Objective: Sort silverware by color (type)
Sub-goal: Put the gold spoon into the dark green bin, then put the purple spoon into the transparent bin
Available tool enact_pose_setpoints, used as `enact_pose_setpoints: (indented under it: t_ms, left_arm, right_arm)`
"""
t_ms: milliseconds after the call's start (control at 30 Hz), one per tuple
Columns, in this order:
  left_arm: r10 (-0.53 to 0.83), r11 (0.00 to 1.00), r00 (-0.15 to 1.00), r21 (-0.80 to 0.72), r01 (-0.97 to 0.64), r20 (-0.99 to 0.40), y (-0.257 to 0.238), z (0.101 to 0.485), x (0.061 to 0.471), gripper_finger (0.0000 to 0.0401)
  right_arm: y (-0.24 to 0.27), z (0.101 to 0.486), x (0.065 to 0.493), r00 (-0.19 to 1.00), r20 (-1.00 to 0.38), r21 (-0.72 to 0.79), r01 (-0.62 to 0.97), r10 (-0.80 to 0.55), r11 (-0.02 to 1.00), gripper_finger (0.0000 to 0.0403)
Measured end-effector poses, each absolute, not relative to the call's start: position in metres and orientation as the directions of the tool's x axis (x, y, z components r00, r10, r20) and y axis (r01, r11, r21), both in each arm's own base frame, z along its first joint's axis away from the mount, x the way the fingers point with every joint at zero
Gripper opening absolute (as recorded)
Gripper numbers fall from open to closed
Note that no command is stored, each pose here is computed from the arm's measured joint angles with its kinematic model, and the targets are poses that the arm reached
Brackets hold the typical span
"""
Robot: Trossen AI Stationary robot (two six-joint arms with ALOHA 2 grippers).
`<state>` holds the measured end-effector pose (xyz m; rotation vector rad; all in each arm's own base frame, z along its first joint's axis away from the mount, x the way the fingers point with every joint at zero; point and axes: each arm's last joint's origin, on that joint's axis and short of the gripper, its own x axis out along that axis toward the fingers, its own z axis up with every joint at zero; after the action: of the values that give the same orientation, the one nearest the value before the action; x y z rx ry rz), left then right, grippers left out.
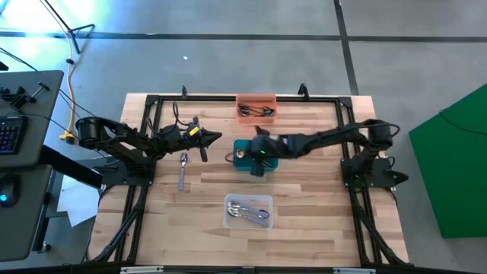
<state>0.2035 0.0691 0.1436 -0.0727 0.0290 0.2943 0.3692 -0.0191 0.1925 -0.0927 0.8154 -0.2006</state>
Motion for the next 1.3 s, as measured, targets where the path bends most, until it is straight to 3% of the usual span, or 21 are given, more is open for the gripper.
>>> enact_pose_setpoints:
  t_ms: [167,433,733,967,1300]
  left_arm:
    - [0.191,0.956,0.976,-0.207,-0.209,-0.104,0.07,0.14,0.207,0.0005]
    - [0.184,0.949,0.944,-0.2,-0.243,-0.275,0.059,0.145,0.225,0.0005]
    - [0.285,0.922,0.694,-0.01,-0.388,-0.661,0.047,0.185,0.236,0.0032]
    - [0.285,0.89,0.554,0.0,-0.456,-0.782,0.025,0.211,0.228,0.0081]
    - [0.238,0.731,0.289,-0.024,-0.681,-0.927,-0.019,0.198,0.195,0.0159]
  right_arm:
    - [0.0,0.197,0.33,0.842,-0.506,-0.085,0.17,-0.19,0.982,0.0001]
    - [0.018,0.186,0.254,0.929,-0.285,-0.038,0.235,-0.236,0.971,0.0]
    - [0.034,0.154,0.197,0.975,-0.098,-0.028,0.198,-0.2,0.98,0.0]
    - [0.035,0.152,0.188,0.974,-0.064,-0.039,0.216,-0.218,0.976,0.0]
    - [0.038,0.153,0.187,0.978,-0.059,-0.008,0.198,-0.198,0.98,0.0]
